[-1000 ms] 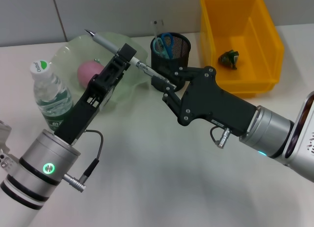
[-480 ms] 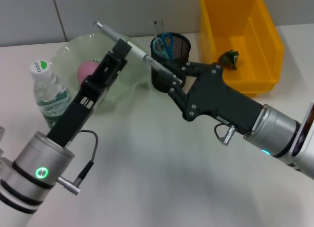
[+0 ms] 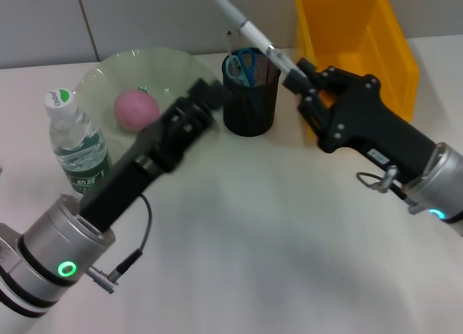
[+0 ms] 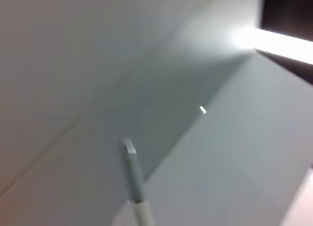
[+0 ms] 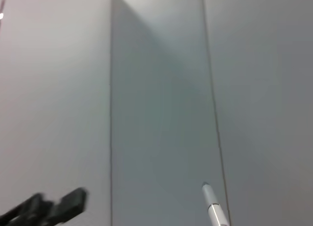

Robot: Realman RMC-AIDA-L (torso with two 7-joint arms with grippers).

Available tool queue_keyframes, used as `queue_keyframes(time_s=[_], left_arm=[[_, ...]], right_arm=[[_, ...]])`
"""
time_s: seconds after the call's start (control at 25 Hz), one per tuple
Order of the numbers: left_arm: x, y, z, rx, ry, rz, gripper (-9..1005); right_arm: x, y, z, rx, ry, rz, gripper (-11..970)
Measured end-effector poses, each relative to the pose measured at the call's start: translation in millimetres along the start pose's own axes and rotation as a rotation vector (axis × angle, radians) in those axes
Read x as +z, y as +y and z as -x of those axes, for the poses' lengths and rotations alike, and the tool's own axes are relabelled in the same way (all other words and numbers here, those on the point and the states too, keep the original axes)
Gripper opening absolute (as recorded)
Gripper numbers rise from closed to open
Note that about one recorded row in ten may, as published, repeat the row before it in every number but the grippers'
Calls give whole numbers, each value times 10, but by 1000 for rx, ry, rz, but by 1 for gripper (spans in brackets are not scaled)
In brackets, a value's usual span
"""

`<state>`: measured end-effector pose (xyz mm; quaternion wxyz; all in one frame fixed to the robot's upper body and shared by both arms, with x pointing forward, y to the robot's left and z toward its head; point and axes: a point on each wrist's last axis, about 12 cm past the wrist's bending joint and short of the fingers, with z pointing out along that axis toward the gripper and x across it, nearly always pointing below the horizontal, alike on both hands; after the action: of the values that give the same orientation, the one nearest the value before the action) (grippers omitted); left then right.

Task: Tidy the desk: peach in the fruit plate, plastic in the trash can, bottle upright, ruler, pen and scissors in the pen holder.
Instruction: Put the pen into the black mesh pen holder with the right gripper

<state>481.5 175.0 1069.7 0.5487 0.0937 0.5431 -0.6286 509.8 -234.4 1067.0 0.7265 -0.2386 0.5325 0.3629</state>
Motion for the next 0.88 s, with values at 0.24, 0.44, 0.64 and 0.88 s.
queue_keyframes(time_s=[0.24,0.44,0.64,0.88], left_arm=[[-41,24,50,177,87,-72,639],[-108,114,107,316,191,-87,665],[-183,247,228,376,315,-91,714],[-302,400,371,428,453,-63,807]], right_arm=[[-188,-138,100,62,23,-10,125],[-355,-298,250,108,57,-13,125],[-439,-450,425,146,91,-13,126],[-395,-762,789,250,202,-19,126]])
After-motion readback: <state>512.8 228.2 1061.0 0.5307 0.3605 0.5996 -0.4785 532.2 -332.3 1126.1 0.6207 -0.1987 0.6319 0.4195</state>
